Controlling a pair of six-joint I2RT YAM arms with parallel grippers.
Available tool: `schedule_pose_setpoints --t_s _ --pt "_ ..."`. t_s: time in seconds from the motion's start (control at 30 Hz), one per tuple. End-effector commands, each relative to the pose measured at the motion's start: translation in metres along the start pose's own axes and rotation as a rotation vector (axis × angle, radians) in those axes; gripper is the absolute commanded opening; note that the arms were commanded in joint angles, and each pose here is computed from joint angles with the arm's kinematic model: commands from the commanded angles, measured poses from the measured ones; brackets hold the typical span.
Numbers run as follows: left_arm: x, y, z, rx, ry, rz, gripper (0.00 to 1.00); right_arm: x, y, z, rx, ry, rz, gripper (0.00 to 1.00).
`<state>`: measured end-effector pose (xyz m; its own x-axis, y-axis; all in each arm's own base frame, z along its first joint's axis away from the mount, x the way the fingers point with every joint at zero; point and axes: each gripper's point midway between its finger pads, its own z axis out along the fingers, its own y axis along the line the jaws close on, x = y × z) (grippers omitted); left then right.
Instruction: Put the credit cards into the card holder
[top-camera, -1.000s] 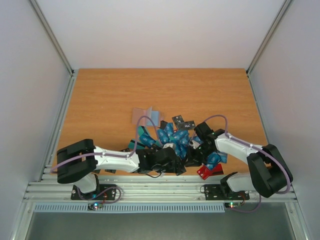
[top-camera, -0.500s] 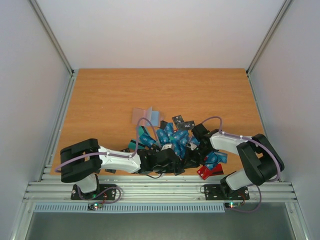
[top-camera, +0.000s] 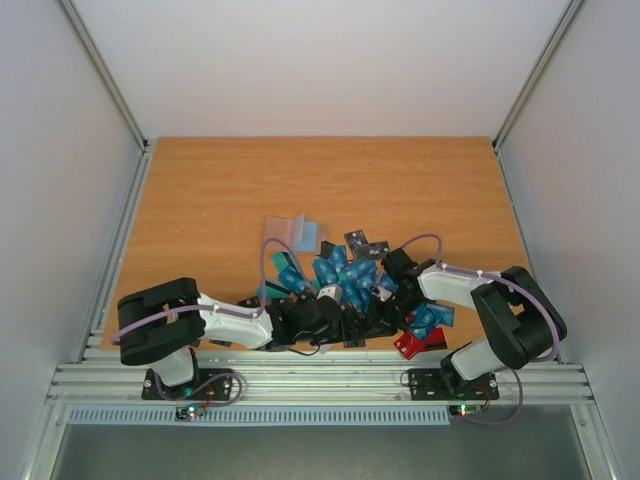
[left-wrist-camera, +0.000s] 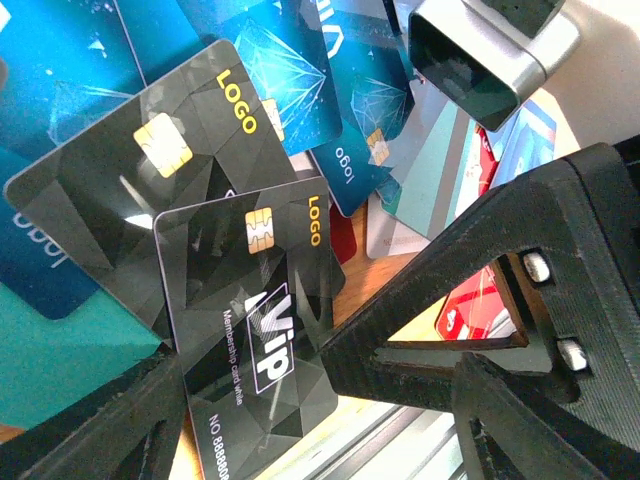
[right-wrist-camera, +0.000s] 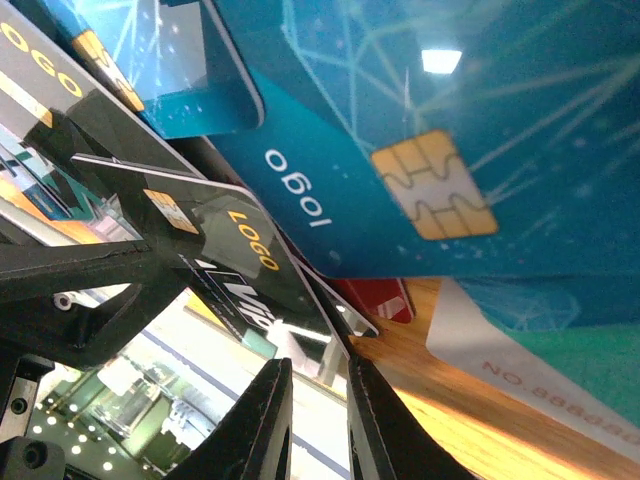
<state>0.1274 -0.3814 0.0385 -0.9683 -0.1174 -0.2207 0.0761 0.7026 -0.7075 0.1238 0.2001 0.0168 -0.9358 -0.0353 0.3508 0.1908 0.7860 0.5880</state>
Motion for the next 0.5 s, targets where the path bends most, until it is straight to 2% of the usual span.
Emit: schedule_pose_setpoints --t_s 0.0,0.2,0.47 --pt "0.006 -0.007 -0.003 0.072 0.015 0.017 0.73 -0.004 -0.007 0.013 0.025 -0.005 -0.003 0.17" --pt "0.005 -0.024 -0.014 0.128 0.007 0.057 0.7 -0.005 -0.005 0.014 0.012 -0.006 0.006 0.17" --pt "0.005 -0.028 -0.025 0.098 -0.001 0.081 0.67 -0.006 0.002 0.016 -0.024 0.0 0.01 0.17"
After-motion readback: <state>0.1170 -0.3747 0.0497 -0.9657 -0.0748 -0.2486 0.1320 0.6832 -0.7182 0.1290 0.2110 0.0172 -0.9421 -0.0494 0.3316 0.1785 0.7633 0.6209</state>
